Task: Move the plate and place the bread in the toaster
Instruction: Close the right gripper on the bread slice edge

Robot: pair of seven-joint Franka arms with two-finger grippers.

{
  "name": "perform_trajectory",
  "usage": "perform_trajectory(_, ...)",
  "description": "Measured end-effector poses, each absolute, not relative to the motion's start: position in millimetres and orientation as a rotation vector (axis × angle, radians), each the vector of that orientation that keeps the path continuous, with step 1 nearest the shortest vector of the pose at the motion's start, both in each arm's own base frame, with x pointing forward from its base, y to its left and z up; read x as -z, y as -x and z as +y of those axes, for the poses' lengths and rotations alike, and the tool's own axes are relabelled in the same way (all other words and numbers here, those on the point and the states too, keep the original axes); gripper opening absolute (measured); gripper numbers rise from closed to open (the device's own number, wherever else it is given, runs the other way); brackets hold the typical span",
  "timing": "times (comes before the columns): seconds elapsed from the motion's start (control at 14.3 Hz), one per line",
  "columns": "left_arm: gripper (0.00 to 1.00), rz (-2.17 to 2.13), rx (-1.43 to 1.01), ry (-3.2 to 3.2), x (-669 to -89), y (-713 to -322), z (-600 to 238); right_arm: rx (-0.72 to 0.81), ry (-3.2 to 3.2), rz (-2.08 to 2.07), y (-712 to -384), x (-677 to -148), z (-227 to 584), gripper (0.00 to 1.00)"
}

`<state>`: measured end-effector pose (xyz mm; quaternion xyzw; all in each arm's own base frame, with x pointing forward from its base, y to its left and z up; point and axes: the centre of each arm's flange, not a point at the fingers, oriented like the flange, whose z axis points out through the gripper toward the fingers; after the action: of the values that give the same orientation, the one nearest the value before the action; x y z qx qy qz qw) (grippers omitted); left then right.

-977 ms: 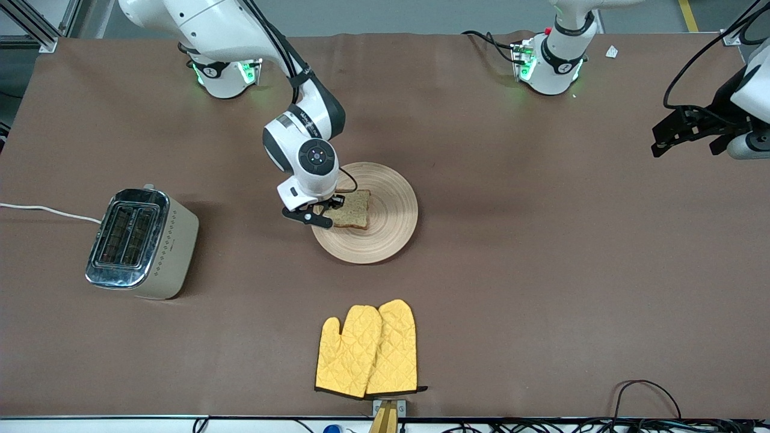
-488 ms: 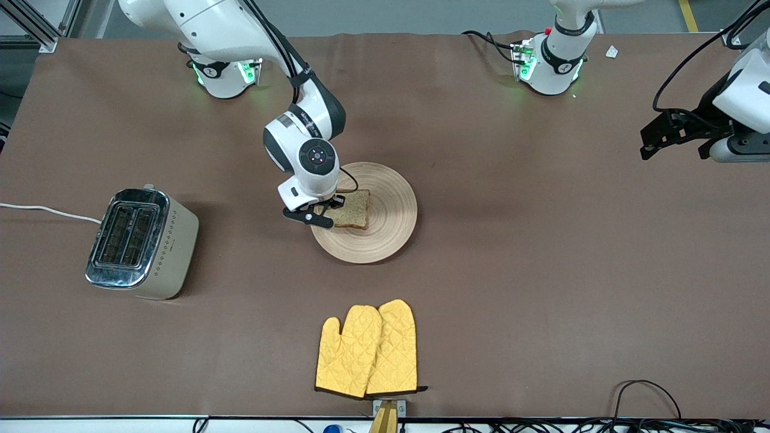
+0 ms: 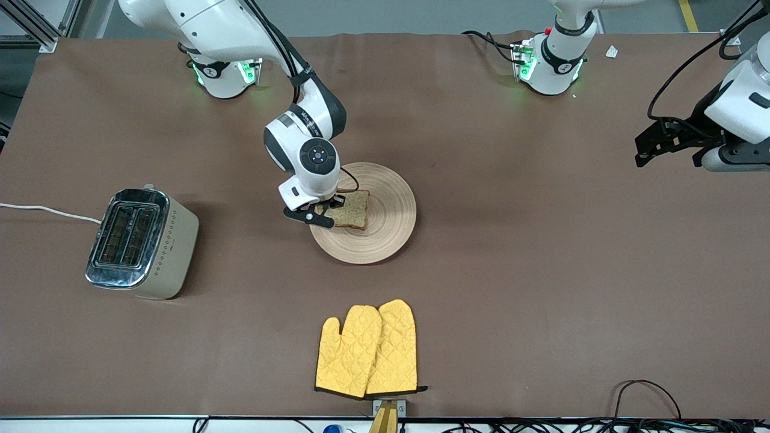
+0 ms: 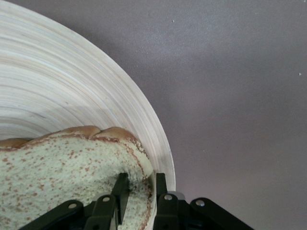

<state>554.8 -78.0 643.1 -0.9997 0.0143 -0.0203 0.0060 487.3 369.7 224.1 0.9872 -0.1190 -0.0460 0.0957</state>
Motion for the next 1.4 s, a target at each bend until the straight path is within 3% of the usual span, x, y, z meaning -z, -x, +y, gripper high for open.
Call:
perform_trajectory(0.07, 1.00, 0.044, 0.064, 3.129, -643.1, -554.8, -77.9, 0.136, -2.926, -0.353, -487.3, -224.3, 369.9, 0.28)
perform_trajectory(0.21, 1.00, 0.043, 0.064, 3.129, -643.1, -554.8, -77.7, 0.136, -2.926, -0.353, -487.3, -224.4, 370.1, 0.16)
perform_trajectory(0.28, 1.00, 0.043, 0.065, 3.129, -643.1, -555.0, -77.6, 0.136, -2.925, -0.353, -487.3, -224.3, 370.0, 0.16)
perform_trajectory(0.42, 1.00, 0.041, 0.067, 3.129, -642.9, -555.5, -77.0, 0.137, -2.925, -0.354, -487.3, -224.2, 369.9, 0.07)
perform_trajectory(1.4, 1.00, 0.030, 0.068, 3.130, -639.0, -559.5, -73.4, 0.126, -2.917, -0.406, -499.8, -241.2, 379.9, 0.02)
